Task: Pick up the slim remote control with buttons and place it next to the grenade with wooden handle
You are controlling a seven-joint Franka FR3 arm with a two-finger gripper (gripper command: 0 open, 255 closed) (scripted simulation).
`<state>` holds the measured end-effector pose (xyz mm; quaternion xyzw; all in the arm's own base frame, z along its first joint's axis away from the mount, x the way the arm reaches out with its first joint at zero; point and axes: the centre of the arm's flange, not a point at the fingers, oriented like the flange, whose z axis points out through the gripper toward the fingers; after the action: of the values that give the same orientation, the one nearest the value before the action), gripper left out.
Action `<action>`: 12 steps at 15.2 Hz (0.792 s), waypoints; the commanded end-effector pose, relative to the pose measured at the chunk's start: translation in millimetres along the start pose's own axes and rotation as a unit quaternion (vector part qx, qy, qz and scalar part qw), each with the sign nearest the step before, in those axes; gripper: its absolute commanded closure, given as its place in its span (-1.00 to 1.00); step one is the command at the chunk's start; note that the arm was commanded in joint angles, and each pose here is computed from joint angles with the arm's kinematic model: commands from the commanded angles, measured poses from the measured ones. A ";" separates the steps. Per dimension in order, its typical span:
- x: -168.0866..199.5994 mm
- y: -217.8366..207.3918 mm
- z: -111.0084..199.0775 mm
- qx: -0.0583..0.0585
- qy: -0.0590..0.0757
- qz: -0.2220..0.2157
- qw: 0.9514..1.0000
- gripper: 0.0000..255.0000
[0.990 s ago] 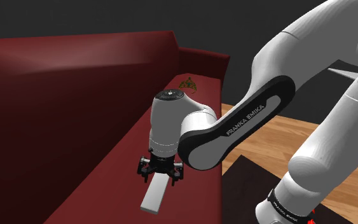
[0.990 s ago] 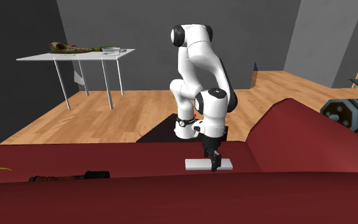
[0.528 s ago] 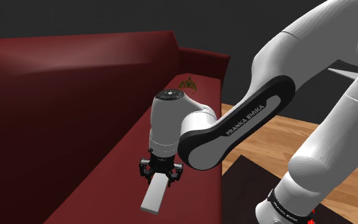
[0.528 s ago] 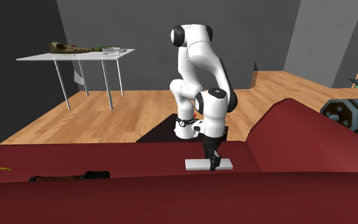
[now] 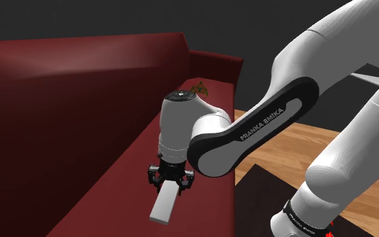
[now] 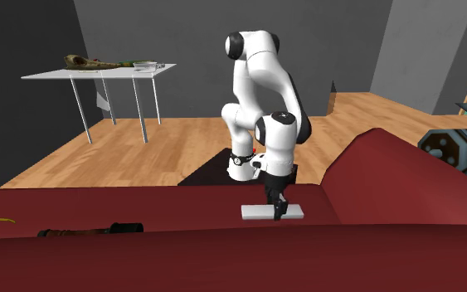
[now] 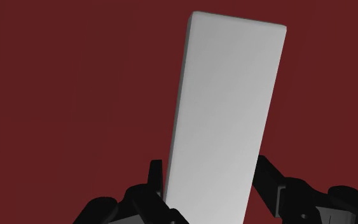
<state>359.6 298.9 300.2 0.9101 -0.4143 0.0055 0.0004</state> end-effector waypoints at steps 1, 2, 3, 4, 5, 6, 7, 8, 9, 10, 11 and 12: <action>-0.8 -0.7 -10.0 0.000 0.000 0.000 1.000 1.00; -0.8 -0.7 -15.3 0.000 0.000 0.000 1.000 1.00; -0.7 -0.8 -20.6 0.000 0.000 0.000 1.000 1.00; -0.6 -0.8 -25.9 0.000 0.000 0.000 1.000 1.00; -0.6 -0.8 -31.2 0.000 0.000 0.000 1.000 1.00; -0.5 -0.8 -36.4 0.000 0.000 0.000 1.000 1.00; -0.5 -0.8 -41.7 0.000 0.000 0.000 1.000 1.00; -0.4 -0.9 -47.0 0.000 0.000 0.000 1.000 1.00; -0.4 -0.9 -52.3 0.000 0.000 0.000 1.000 1.00; -0.3 -0.9 -57.6 0.000 0.000 0.000 1.000 1.00; -0.3 -0.9 -62.8 0.000 0.000 0.000 1.000 1.00; -0.2 -0.9 -68.1 0.000 0.000 0.000 1.000 1.00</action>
<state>359.0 300.2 362.6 0.9101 -0.4144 0.0053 0.0003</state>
